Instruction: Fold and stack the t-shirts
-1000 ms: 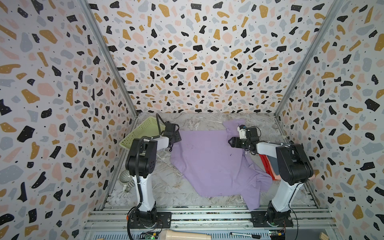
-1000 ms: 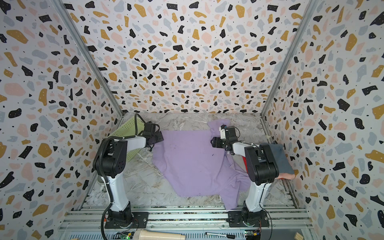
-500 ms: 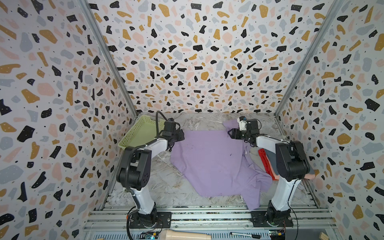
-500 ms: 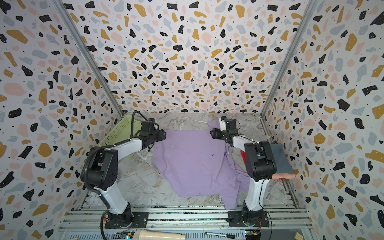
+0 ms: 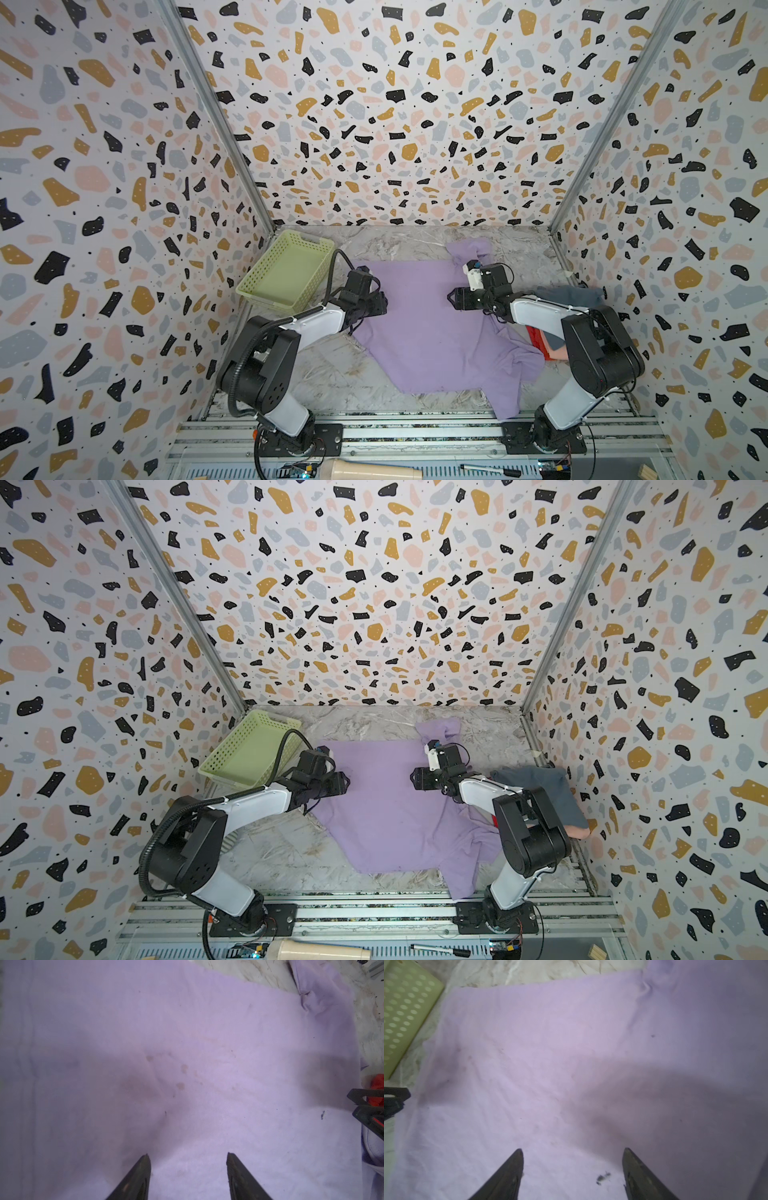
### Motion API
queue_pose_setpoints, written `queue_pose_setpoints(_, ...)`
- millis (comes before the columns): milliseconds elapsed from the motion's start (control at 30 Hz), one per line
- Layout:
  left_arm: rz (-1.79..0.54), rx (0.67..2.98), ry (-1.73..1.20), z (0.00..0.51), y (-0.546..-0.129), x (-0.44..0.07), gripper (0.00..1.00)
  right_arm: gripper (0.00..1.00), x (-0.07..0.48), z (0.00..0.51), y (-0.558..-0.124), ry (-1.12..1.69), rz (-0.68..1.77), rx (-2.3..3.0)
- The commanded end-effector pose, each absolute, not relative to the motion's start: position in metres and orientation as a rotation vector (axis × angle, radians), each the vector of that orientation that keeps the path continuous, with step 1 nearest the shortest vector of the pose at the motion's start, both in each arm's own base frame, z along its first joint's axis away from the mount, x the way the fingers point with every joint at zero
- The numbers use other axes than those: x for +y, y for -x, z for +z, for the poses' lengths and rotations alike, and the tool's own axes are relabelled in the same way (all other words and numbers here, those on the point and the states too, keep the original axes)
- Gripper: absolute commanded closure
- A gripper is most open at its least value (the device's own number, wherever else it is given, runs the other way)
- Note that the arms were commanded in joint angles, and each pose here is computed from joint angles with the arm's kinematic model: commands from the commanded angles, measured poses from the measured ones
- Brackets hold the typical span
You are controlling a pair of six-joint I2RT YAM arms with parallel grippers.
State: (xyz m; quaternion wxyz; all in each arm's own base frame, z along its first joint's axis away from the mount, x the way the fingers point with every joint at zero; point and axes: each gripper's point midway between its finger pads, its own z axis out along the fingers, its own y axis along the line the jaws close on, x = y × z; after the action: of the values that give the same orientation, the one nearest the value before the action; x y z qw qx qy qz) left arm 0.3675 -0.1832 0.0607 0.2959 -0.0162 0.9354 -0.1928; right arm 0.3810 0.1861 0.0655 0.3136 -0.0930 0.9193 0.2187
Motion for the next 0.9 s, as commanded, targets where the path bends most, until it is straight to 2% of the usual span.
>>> queue_pose_setpoints(0,-0.519,2.469,0.087,0.051,-0.381,-0.186,0.42,0.25,0.177,0.059,-0.384,0.225,0.508,2.444)
queue_pose_setpoints(167,-0.463,2.481,0.094,0.034,-0.406,-0.189,0.43,0.26,0.176,0.037,-0.404,0.194,0.522,2.467)
queue_pose_setpoints(400,-0.479,2.485,0.148,0.017,-0.455,-0.187,0.44,0.27,0.178,0.018,-0.471,0.154,0.585,2.457)
queue_pose_setpoints(500,-0.501,2.434,0.115,0.038,-0.479,-0.186,0.44,0.29,0.181,0.021,-0.503,0.158,0.605,2.439)
queue_pose_setpoints(600,-0.507,2.333,0.04,0.085,-0.492,-0.185,0.44,0.3,0.186,0.044,-0.525,0.189,0.61,2.379)
queue_pose_setpoints(733,-0.46,2.292,-0.002,0.127,-0.479,-0.175,0.44,0.29,0.187,0.094,-0.524,0.234,0.606,2.278)
queue_pose_setpoints(867,-0.425,2.367,0.065,0.119,-0.43,-0.155,0.48,0.26,0.174,0.14,-0.489,0.225,0.57,2.212)
